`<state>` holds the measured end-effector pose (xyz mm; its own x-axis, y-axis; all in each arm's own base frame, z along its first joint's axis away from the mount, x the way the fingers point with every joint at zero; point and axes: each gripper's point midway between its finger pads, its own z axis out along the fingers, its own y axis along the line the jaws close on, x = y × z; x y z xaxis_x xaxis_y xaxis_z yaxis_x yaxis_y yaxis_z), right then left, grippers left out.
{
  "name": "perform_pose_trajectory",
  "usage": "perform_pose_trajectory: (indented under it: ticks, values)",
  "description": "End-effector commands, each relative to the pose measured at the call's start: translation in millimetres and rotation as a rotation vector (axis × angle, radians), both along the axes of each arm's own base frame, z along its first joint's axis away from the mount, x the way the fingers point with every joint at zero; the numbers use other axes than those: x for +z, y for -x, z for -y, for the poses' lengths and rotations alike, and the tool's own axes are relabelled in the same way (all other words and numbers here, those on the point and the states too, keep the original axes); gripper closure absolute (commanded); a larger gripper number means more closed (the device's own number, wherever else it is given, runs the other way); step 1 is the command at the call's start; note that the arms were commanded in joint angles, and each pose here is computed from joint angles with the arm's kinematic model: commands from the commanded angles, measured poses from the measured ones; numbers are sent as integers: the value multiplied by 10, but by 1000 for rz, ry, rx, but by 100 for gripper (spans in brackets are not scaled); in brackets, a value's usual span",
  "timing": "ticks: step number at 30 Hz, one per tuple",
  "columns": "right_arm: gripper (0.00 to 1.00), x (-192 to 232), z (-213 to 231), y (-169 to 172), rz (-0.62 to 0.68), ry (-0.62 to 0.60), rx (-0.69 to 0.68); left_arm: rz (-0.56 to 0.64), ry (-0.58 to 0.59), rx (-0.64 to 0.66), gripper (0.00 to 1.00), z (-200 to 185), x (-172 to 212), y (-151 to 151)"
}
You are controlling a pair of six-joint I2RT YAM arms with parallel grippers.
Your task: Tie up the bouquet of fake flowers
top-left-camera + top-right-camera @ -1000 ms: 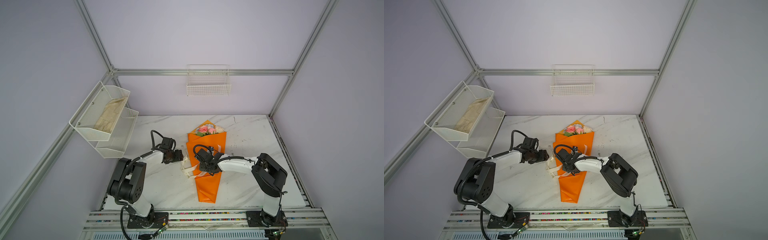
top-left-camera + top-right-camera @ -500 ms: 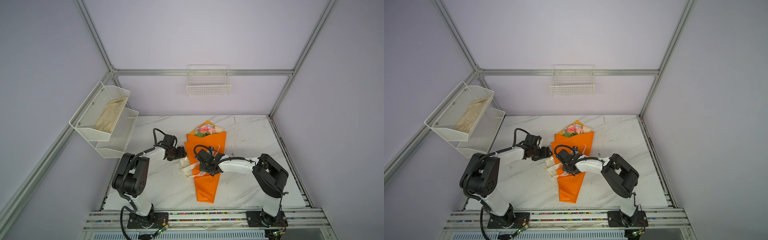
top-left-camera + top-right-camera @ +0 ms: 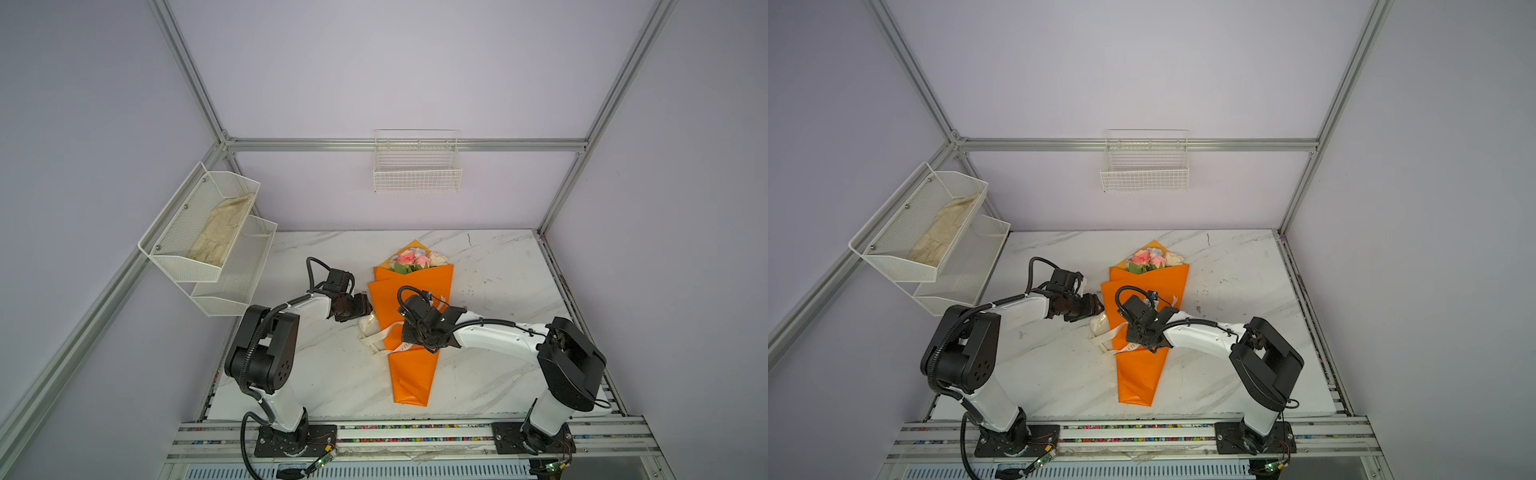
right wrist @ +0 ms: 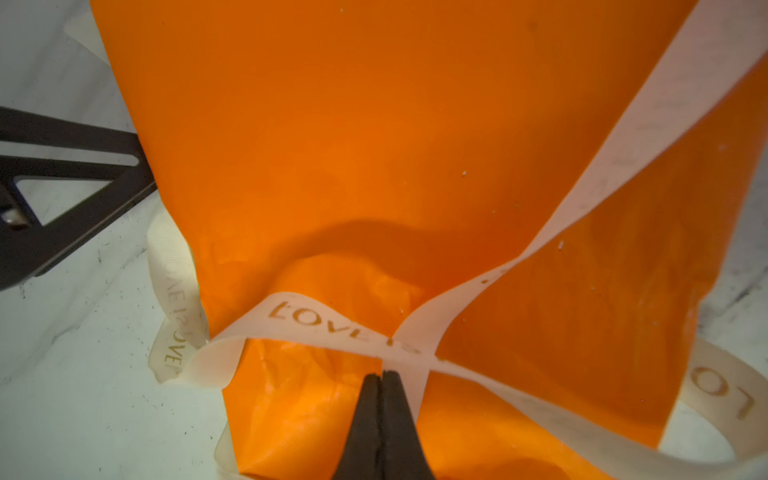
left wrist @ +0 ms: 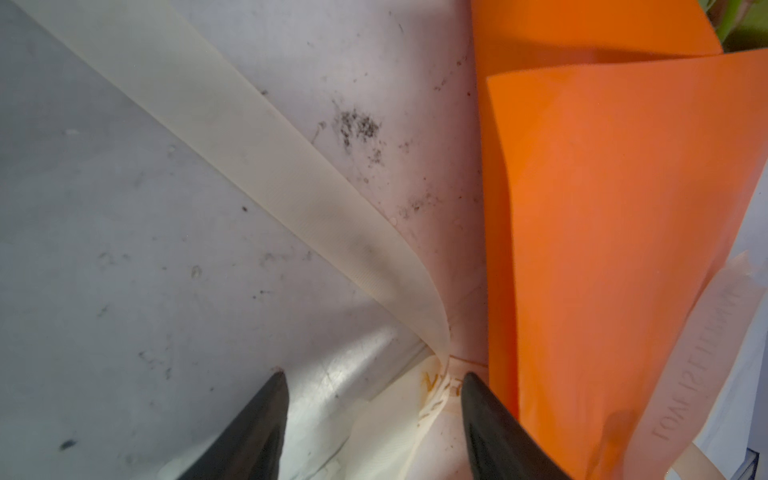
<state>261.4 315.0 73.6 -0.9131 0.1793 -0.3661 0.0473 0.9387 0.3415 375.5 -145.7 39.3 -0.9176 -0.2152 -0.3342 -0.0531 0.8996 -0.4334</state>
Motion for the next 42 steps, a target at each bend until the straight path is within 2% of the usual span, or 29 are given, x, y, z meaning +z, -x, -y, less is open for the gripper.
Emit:
perform_pose_trajectory:
  ticks: [1, 3, 10, 15, 25, 30, 35, 37, 39, 42]
  values:
    - [100, -26, 26, 77, -19, 9, 20, 12, 2, 13, 40, 45, 105, -135]
    - [100, -17, 35, 72, -13, 10, 18, 11, -19, 29, 44, 12, 97, -173]
    - [100, -4, 47, 73, -4, 10, 22, 14, -76, 77, 39, -49, 67, -433]
    - [100, 40, 29, 61, 9, -1, 31, -25, -144, 95, 42, -116, -82, -537]
    - [100, 98, 58, 21, 37, 7, 22, -82, -255, 39, 82, -263, -179, -376]
    - [100, 141, 82, -2, 54, 9, 19, -106, -341, 69, 100, -527, -158, -183]
    - [100, 152, 116, -10, 62, 12, 14, -129, -411, 142, 100, -873, -102, 28]
    - [100, 154, 115, -7, 64, 12, 18, -115, -382, 150, 96, -877, -23, 71]
    - [100, 144, 124, -4, 62, 15, 17, -70, -284, 106, 88, -691, 101, 61]
    - [100, 129, 128, -1, 61, 15, 17, 16, -58, -24, 71, -241, 333, 63]
